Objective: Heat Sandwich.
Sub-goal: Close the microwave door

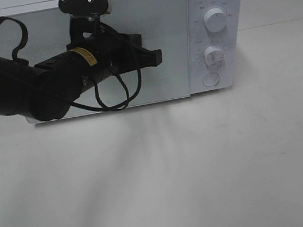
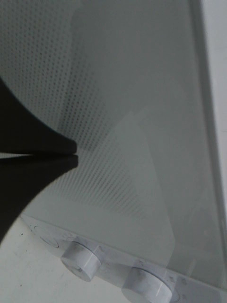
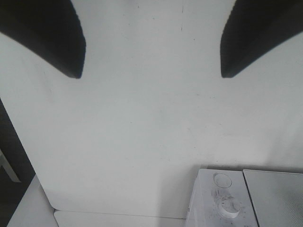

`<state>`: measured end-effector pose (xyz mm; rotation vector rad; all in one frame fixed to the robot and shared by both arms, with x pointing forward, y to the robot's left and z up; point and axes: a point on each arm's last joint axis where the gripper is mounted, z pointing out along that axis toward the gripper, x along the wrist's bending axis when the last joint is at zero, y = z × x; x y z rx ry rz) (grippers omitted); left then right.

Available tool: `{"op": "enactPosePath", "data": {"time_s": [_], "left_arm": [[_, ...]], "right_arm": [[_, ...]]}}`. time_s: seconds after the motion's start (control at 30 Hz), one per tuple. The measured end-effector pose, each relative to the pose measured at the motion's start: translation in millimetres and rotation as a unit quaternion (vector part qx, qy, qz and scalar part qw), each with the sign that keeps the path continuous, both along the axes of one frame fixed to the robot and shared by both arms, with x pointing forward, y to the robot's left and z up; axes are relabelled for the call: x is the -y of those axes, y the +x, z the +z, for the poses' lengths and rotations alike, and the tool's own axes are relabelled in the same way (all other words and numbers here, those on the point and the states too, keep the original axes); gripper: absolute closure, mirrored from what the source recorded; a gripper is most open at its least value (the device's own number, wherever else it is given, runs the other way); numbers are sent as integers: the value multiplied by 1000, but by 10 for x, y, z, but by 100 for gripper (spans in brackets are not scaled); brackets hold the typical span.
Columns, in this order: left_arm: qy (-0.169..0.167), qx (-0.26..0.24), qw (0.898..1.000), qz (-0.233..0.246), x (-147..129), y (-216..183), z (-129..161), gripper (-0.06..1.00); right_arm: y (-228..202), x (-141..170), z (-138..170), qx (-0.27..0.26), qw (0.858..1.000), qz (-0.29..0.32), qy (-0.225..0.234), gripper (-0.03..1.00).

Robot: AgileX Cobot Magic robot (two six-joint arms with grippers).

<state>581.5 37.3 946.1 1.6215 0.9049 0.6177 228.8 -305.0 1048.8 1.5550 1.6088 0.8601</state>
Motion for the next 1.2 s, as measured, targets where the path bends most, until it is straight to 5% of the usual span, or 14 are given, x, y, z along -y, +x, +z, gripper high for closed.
{"op": "enactPosePath", "data": {"time_s": [0.4, 1.2], "left_arm": [[22, -6, 1000, -4, 174, 102, -47, 94], [14, -17, 1000, 12, 62, 5, -24, 94]], "right_arm": [[0, 0, 0, 0, 1000, -2, 0, 21], [0, 0, 0, 0, 1000, -2, 0, 21]]}}
